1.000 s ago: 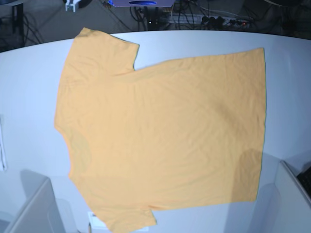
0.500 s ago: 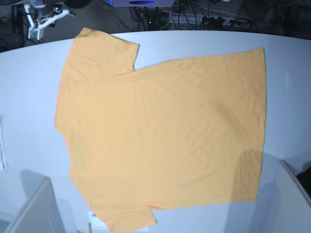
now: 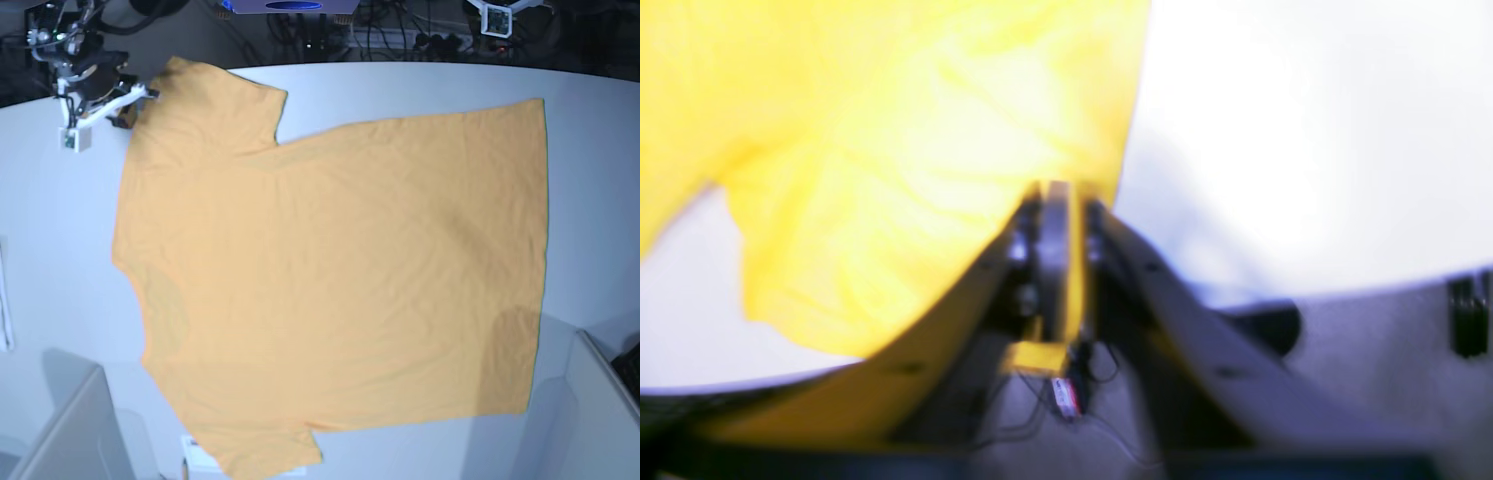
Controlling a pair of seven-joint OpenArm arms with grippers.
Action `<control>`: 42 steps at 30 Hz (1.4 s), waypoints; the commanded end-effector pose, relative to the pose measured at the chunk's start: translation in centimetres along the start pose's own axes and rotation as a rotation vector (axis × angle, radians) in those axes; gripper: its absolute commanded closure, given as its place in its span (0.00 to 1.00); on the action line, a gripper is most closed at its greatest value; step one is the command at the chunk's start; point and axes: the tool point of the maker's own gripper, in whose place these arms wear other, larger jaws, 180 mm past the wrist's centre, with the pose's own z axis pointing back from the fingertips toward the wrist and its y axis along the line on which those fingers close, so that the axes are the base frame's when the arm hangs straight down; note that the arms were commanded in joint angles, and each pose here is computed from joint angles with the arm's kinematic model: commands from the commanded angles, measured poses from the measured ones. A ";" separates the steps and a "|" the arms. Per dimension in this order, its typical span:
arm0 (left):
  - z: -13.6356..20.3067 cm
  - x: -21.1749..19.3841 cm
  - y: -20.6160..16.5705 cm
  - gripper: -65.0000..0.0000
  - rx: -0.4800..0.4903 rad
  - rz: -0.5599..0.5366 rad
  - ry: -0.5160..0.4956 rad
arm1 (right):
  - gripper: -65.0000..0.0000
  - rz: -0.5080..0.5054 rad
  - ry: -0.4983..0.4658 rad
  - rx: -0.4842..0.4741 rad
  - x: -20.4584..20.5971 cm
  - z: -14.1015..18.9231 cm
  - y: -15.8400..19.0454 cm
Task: Fold the T-shirt properly
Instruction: 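Grasp the orange shirt's shoulder edge with the right gripper, then grasp the shirt's other shoulder corner with the left gripper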
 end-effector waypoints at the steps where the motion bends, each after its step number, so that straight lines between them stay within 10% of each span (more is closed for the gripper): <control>1: 0.5 0.5 0.7 1.00 0.016 0.032 -0.022 | 0.72 -0.010 -0.032 0.031 1.0 0.3 0.5; 6: 0.4 0.5 3.7 1.00 0.070 0.267 -0.030 | 0.47 -0.075 -0.095 0.054 3.5 0.3 0.0; 17: -0.2 2.2 6.7 0.26 0.024 0.567 -0.126 | 0.47 -0.205 0.046 0.021 1.7 -3.8 -4.5; 42: -3.3 -0.5 12.8 0.25 0.042 0.729 -0.017 | 0.48 -0.192 0.244 0.126 -7.8 -5.4 0.3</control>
